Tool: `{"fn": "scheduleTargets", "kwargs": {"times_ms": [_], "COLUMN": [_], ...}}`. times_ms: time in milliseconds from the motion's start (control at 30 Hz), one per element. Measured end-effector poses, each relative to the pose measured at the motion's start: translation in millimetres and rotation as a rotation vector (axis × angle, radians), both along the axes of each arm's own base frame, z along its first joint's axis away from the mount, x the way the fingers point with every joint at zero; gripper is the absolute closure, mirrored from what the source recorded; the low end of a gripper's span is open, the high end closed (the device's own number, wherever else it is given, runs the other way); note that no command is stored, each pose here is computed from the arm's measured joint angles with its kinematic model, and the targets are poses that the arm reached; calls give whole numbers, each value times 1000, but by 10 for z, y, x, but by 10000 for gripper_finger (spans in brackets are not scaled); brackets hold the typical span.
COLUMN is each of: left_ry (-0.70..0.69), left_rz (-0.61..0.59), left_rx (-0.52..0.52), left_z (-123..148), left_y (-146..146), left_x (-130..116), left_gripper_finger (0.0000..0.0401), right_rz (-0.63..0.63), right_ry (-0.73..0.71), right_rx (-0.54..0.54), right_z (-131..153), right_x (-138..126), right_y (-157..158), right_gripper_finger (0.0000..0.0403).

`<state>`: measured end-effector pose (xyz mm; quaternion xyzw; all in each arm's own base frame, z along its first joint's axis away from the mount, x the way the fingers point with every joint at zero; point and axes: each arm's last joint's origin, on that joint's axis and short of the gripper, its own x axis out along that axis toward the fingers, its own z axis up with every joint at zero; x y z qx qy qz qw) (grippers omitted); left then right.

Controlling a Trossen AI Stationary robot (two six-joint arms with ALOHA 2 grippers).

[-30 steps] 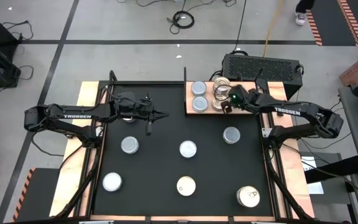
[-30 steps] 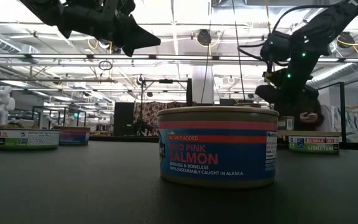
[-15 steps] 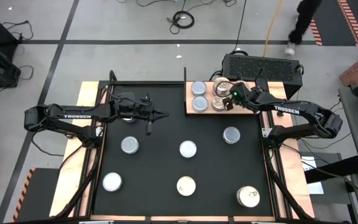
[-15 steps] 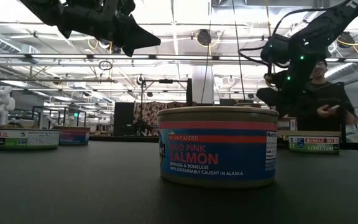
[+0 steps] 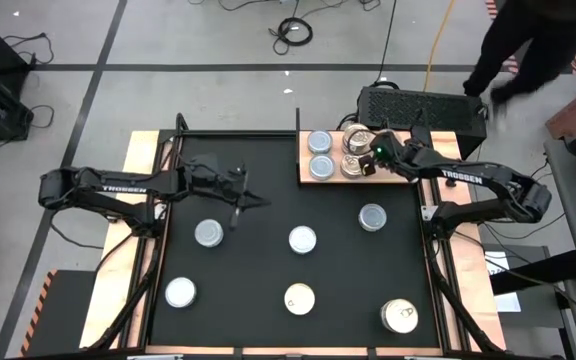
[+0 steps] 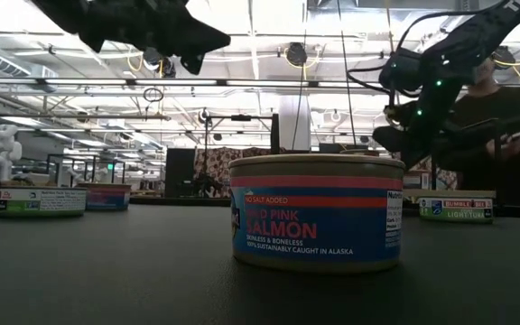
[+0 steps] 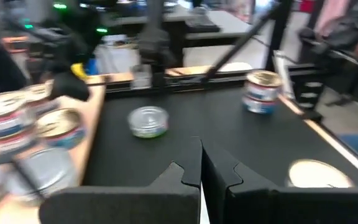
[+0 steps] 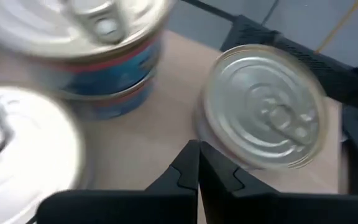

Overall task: Stack canned seafood by type on shelf
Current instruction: Put the blue pink tuna can on the shelf

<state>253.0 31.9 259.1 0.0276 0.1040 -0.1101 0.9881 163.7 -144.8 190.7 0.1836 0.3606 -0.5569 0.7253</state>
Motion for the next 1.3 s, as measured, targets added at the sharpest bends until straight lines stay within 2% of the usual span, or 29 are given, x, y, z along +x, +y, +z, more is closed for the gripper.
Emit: {"fn": "scheduleTargets", "kwargs": {"times_ms": [200,300,400,500,633,733,900,1033,1300], "left_ry": [77,158,211,319,529,616,751,793,816], "left_rz": [-73,-64,-11,136,432,528,589,650,690], "left_rx": [-4,-3,30,45,55,55,19,-19,15], "left_z": [-114,-189,-235,-274,-222,-250,-227,-170,-159], "left_y": [-219,-308,-403,-443,-239,-29,394,690,881], "left_x": [52,35,20,-8,-100,-170,-336,-476,-589], "left_gripper_finger": [393,376,357,334,307,298,297,296,296], "right_rz": [68,128,187,240,295,325,400,478,532], "right_ry": [-9,-39,-73,-117,-173,-197,-254,-307,-363], "right_rx": [38,76,83,81,87,102,114,110,128], "right_z": [57,104,164,220,260,263,285,320,344], "right_x": [22,38,61,88,138,171,241,302,335], "right_y": [209,368,538,688,847,952,1138,1280,1448], "right_gripper_finger": [403,403,403,403,403,403,403,403,403]}}
